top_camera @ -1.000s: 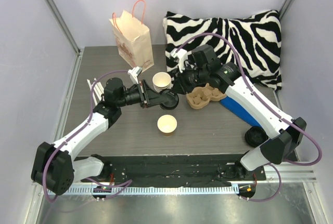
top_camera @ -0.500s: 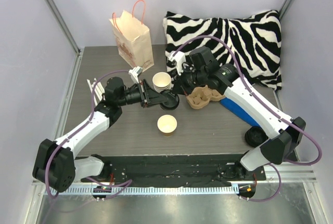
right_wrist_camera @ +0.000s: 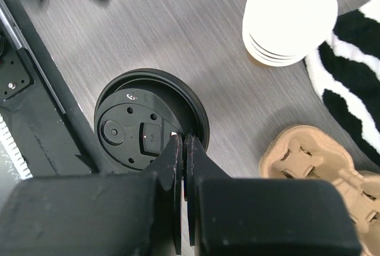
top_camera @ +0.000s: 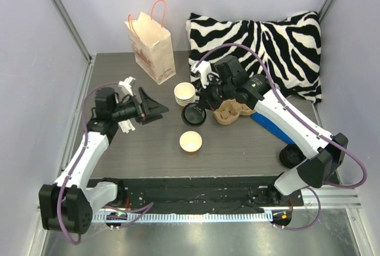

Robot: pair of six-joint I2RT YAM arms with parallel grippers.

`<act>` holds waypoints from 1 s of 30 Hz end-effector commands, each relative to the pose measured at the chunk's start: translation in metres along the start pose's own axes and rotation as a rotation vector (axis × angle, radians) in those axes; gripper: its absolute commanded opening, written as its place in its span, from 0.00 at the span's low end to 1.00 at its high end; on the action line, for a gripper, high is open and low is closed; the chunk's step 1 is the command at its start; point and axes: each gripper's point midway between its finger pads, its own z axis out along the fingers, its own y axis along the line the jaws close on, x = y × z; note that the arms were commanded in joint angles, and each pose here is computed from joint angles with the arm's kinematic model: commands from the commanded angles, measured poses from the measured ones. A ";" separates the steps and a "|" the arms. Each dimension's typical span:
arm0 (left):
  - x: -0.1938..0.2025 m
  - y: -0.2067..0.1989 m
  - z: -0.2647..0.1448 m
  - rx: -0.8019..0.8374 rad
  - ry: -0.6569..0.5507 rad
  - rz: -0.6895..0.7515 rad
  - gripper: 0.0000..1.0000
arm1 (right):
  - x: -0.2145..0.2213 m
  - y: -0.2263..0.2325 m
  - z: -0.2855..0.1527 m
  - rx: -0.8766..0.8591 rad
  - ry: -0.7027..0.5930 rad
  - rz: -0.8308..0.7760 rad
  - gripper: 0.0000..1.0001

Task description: Pack the takeout coffee

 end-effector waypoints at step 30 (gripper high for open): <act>0.006 0.044 -0.054 -0.090 -0.063 -0.106 1.00 | 0.073 0.038 0.076 -0.021 0.191 -0.120 0.01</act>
